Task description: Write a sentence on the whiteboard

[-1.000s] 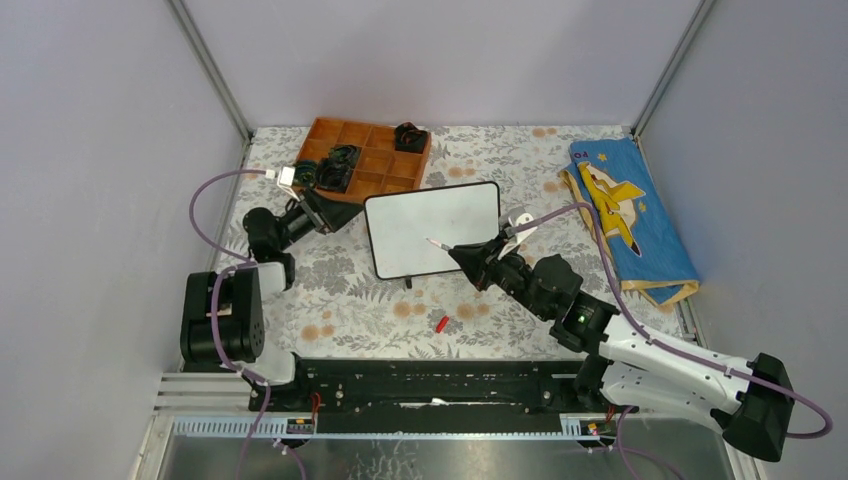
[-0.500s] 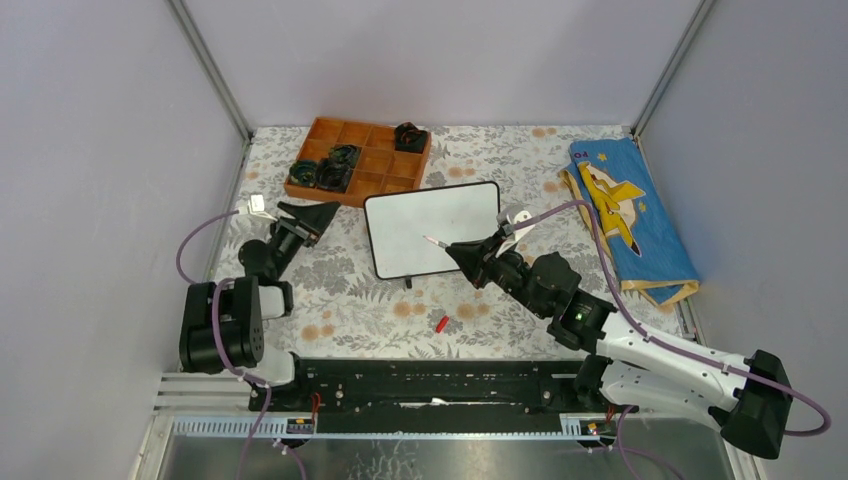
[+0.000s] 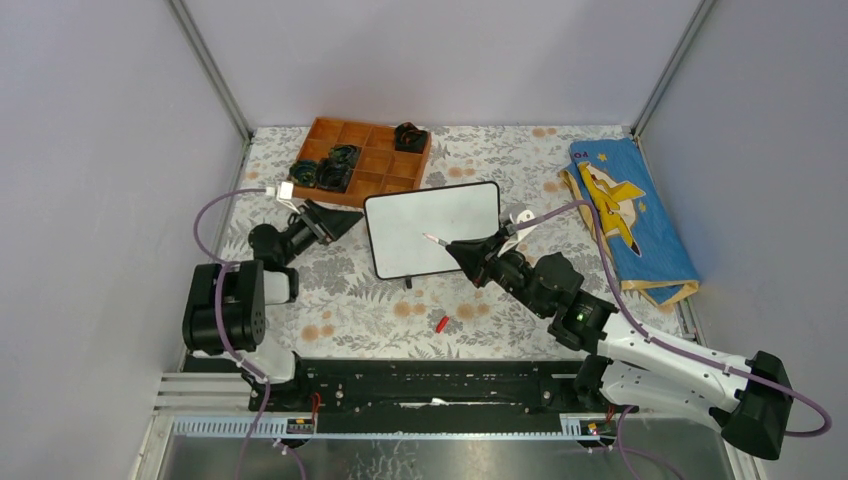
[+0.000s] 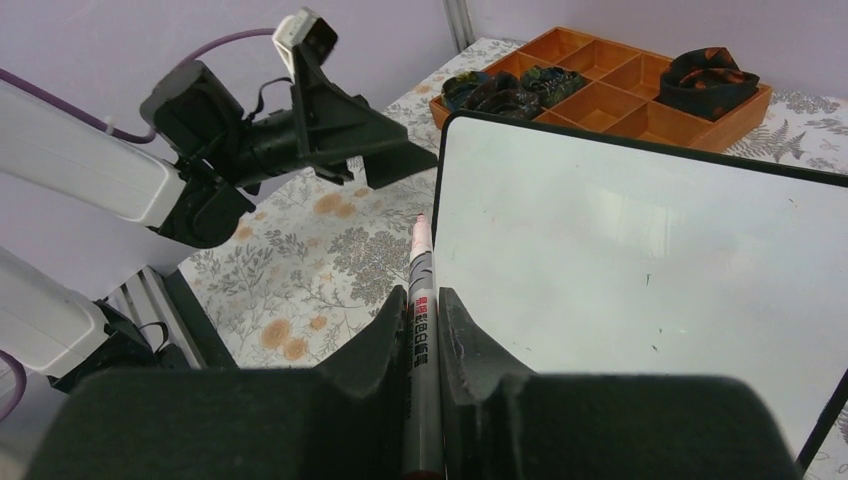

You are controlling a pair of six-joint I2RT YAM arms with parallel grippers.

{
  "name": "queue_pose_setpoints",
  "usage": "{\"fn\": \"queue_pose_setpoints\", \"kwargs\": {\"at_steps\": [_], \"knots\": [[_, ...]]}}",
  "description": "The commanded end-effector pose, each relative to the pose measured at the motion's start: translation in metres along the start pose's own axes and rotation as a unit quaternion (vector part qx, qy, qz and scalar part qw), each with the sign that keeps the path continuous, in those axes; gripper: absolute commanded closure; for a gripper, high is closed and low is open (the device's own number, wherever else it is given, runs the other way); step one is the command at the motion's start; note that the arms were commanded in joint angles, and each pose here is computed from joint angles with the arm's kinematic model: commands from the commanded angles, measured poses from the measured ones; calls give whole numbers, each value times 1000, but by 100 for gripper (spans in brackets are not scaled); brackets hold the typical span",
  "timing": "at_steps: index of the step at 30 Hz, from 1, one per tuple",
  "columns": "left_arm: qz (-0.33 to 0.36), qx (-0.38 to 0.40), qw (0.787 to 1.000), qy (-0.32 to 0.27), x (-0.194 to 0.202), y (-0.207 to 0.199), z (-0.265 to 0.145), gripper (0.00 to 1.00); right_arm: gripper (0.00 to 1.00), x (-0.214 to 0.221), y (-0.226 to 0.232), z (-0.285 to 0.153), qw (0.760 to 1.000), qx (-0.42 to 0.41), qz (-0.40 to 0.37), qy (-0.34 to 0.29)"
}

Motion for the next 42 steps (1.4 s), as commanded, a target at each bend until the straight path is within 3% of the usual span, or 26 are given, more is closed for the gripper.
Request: {"fn": "queue_pose_setpoints", "kwargs": {"at_steps": [1, 9, 18, 42], "knots": [[47, 33, 997, 42, 9, 5, 5, 9, 100, -22, 9, 3, 999, -20, 9, -44], [35, 65, 995, 70, 18, 13, 9, 24, 100, -18, 11, 7, 999, -27, 13, -37], [35, 77, 991, 105, 30, 19, 15, 30, 100, -16, 10, 8, 999, -25, 10, -34], [38, 84, 987, 128, 42, 25, 19, 53, 100, -11, 15, 19, 999, -36, 16, -24]]}}
Point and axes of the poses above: each gripper's point midway between its finger pads, its own z axis out along the fingers, its own y axis along the line the jaws close on, x = y × z, the point moved 7 cm from there along -z, back along the fingers, and after that the axes turned 5 degrees about -z, right-handed, at the moved point
